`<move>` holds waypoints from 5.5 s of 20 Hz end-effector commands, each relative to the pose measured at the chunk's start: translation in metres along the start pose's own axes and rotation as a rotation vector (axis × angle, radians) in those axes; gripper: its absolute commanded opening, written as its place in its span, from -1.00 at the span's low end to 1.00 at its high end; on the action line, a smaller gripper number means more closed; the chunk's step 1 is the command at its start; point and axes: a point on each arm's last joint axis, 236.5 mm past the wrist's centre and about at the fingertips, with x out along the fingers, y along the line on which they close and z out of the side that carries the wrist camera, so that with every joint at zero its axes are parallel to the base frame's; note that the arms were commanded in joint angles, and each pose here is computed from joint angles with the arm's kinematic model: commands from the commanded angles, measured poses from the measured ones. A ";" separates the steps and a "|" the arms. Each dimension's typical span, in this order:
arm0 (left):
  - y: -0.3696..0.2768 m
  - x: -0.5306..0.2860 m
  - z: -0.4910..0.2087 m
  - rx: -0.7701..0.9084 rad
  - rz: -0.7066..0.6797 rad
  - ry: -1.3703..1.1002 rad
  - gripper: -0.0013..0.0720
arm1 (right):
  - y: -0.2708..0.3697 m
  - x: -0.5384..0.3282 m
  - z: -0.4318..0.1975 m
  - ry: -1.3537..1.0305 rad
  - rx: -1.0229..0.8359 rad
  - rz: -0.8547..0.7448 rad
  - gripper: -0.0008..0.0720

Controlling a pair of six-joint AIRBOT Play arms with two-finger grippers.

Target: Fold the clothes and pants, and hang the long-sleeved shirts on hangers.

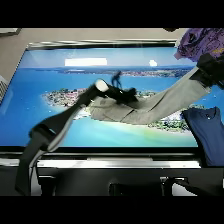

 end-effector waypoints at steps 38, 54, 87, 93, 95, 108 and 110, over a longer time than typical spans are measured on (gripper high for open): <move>0.096 -0.406 0.086 -0.049 0.379 -0.399 -0.90 | 0.229 0.286 -0.186 0.315 -0.015 0.121 -0.89; 0.103 -0.402 0.083 -0.064 0.383 -0.381 -0.90 | 0.085 0.127 -0.034 0.203 -0.112 0.099 0.19; 0.104 -0.400 0.083 -0.067 0.383 -0.379 -0.90 | -0.014 0.299 -0.106 0.393 0.192 0.477 -0.89; 0.104 -0.400 0.083 -0.068 0.383 -0.378 -0.90 | 0.011 0.256 0.011 0.161 0.121 0.370 -0.89; 0.104 -0.400 0.083 -0.068 0.383 -0.378 -0.90 | 0.008 0.239 0.044 0.080 0.122 0.311 -0.89; 0.105 -0.400 0.083 -0.094 0.378 -0.383 -0.90 | -0.119 0.089 0.191 -0.359 0.550 0.285 -0.89; 0.104 -0.400 0.083 -0.096 0.377 -0.384 -0.90 | -0.136 0.068 0.199 -0.417 0.620 0.271 -0.89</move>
